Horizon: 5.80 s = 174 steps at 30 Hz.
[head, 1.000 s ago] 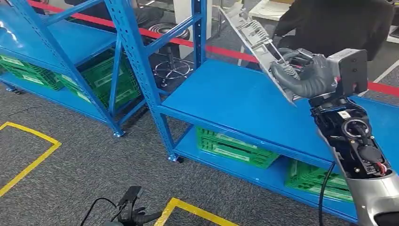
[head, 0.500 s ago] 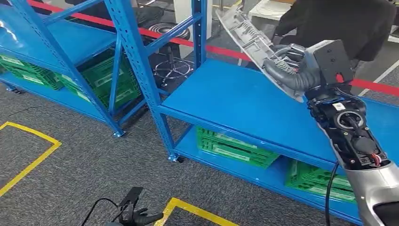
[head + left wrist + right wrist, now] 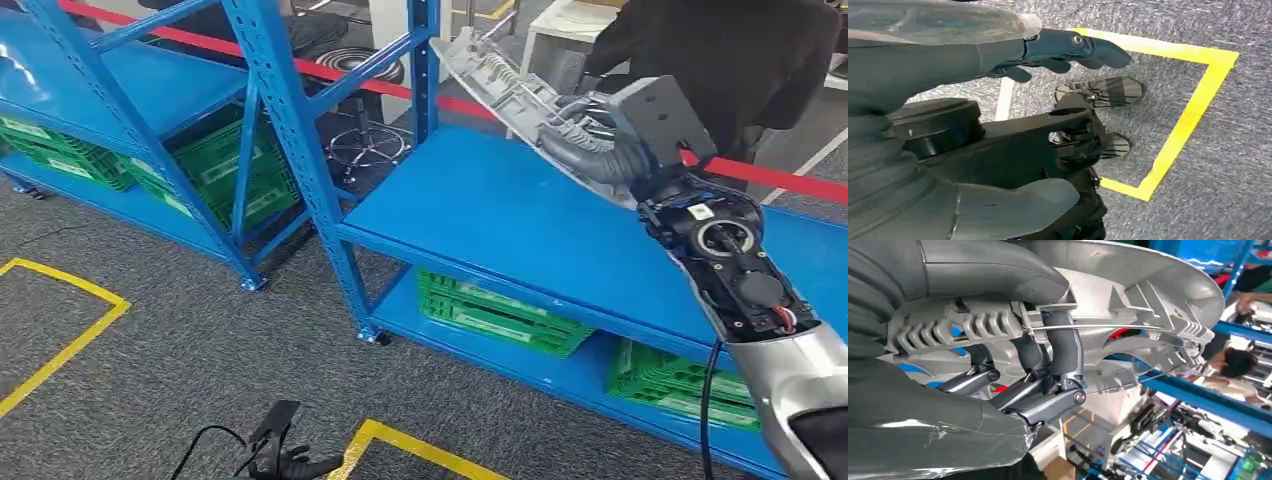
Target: Take the parts from the cabinet and place them on the table.
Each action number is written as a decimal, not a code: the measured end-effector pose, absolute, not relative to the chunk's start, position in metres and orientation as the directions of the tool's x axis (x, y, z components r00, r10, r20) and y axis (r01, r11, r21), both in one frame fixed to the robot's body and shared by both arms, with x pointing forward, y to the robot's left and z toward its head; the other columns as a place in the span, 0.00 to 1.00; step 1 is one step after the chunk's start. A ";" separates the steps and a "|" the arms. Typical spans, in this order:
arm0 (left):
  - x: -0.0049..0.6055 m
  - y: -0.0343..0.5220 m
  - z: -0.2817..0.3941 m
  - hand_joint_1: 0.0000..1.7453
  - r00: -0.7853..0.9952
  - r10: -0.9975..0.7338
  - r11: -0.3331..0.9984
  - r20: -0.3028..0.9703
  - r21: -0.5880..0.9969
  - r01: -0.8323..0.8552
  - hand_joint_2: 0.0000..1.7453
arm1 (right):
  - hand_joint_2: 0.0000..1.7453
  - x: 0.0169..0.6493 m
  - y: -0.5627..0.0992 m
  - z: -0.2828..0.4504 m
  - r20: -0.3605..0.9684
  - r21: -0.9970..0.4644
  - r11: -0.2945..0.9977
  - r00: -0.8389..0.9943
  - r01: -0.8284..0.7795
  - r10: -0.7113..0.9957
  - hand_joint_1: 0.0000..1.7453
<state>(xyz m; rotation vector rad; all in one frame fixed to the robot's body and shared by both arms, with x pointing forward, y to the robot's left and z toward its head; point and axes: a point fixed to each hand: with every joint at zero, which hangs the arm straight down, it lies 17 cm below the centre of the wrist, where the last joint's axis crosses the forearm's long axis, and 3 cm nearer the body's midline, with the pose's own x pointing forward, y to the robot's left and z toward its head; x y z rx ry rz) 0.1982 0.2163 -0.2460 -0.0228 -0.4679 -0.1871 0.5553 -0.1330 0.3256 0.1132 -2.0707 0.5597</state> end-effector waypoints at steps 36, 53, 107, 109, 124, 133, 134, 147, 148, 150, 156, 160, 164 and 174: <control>0.201 0.220 -0.245 0.00 0.869 -0.208 0.976 0.450 0.031 0.218 1.00 | 1.00 0.529 -0.076 0.296 0.855 -0.269 0.867 -0.519 -0.420 0.014 1.00; 0.199 0.225 -0.246 0.00 0.867 -0.214 0.975 0.449 0.040 0.220 1.00 | 1.00 0.523 -0.092 0.297 0.842 -0.337 0.883 -0.525 -0.326 0.127 1.00; 0.190 0.228 -0.250 0.00 0.876 -0.191 0.980 0.443 0.033 0.197 1.00 | 1.00 0.430 -0.086 0.329 0.820 -0.172 0.878 -0.558 -0.446 -0.123 1.00; 0.189 0.228 -0.250 0.00 0.876 -0.191 0.980 0.442 0.033 0.197 1.00 | 1.00 0.426 -0.088 0.329 0.817 -0.159 0.883 -0.560 -0.442 -0.133 1.00; 0.188 0.227 -0.250 0.00 0.875 -0.192 0.980 0.445 0.031 0.199 1.00 | 1.00 0.397 -0.072 0.323 0.806 -0.121 0.883 -0.564 -0.454 -0.179 1.00; 0.188 0.227 -0.250 0.00 0.874 -0.194 0.979 0.445 0.032 0.201 1.00 | 1.00 0.388 -0.067 0.325 0.802 -0.117 0.874 -0.565 -0.471 -0.197 1.00; 0.188 0.227 -0.250 0.00 0.874 -0.194 0.979 0.445 0.032 0.201 1.00 | 1.00 0.387 -0.067 0.325 0.801 -0.115 0.874 -0.564 -0.472 -0.199 1.00; 0.188 0.226 -0.250 0.00 0.874 -0.196 0.979 0.446 0.031 0.203 1.00 | 1.00 0.377 -0.069 0.329 0.783 -0.090 0.877 -0.578 -0.472 -0.231 1.00; 0.188 0.226 -0.250 0.00 0.873 -0.197 0.978 0.446 0.032 0.205 1.00 | 1.00 0.376 -0.069 0.328 0.783 -0.090 0.877 -0.578 -0.473 -0.231 1.00; 0.188 0.225 -0.250 0.00 0.873 -0.197 0.978 0.446 0.031 0.205 1.00 | 1.00 0.376 -0.069 0.328 0.782 -0.088 0.877 -0.578 -0.473 -0.233 1.00; 0.188 0.223 -0.250 0.00 0.872 -0.205 0.976 0.444 0.030 0.214 1.00 | 1.00 0.374 -0.068 0.327 0.784 -0.086 0.872 -0.573 -0.481 -0.239 1.00; 0.188 0.223 -0.250 0.00 0.871 -0.209 0.975 0.444 0.032 0.218 1.00 | 1.00 0.373 -0.067 0.326 0.786 -0.080 0.867 -0.566 -0.492 -0.248 1.00; 0.188 0.223 -0.250 0.00 0.871 -0.209 0.975 0.444 0.031 0.218 1.00 | 1.00 0.373 -0.067 0.326 0.787 -0.080 0.867 -0.565 -0.492 -0.248 1.00; 0.190 0.219 -0.248 0.00 0.869 -0.210 0.975 0.448 0.027 0.221 1.00 | 1.00 0.371 -0.066 0.326 0.787 -0.080 0.862 -0.563 -0.500 -0.253 1.00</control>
